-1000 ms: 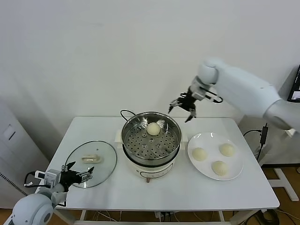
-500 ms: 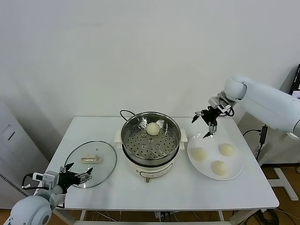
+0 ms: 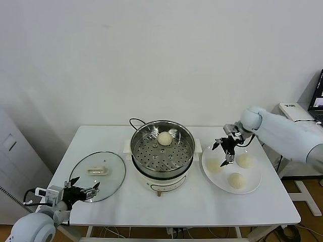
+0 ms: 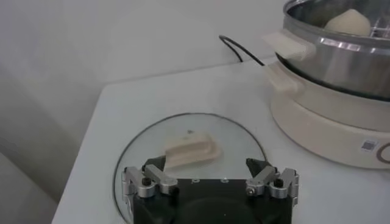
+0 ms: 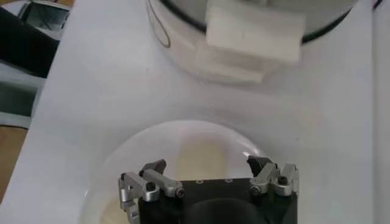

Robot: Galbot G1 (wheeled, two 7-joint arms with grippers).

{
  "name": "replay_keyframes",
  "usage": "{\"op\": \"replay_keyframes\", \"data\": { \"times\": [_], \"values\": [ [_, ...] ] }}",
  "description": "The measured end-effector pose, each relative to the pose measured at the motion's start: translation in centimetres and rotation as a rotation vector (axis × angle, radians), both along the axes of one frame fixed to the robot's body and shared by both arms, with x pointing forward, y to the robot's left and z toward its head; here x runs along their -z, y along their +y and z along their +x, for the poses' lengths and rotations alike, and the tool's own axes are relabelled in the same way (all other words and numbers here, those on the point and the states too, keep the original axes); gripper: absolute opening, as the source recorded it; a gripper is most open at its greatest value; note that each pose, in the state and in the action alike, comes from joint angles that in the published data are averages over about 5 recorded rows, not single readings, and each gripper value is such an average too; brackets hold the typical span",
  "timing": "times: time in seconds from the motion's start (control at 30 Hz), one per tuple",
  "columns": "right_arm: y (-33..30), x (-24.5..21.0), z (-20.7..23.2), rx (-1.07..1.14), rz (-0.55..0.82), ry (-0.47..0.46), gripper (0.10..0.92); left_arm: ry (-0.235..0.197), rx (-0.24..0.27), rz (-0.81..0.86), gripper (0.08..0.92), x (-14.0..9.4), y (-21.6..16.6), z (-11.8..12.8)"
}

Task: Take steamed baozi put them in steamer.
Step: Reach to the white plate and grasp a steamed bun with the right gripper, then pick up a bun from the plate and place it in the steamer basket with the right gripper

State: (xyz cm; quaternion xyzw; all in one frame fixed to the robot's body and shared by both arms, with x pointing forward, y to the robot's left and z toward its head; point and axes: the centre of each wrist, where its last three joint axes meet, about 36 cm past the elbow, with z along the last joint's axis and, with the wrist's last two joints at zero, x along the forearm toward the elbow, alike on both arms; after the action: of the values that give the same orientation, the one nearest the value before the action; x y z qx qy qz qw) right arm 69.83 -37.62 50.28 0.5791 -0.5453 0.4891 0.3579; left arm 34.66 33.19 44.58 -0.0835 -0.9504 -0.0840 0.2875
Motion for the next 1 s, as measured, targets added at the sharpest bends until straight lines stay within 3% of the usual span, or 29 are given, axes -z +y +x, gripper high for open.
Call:
{"op": "replay_keyframes", "data": {
  "times": [0.33,0.7,1.0],
  "values": [
    [-0.4,3.4,-0.1,0.064,-0.005,0.007,0.794,0.003,-0.002,-0.001,0.823,0.1,0.0,-0.2],
    [-0.3,5.0,-0.2,0.1,0.011,0.004,0.538,0.004,-0.001,-0.001,0.823,0.2,0.0,-0.2],
    [-0.4,3.2,0.0,0.101,0.022,-0.002,0.495,0.002,-0.003,0.001,0.823,0.0,0.0,-0.2]
  ]
}}
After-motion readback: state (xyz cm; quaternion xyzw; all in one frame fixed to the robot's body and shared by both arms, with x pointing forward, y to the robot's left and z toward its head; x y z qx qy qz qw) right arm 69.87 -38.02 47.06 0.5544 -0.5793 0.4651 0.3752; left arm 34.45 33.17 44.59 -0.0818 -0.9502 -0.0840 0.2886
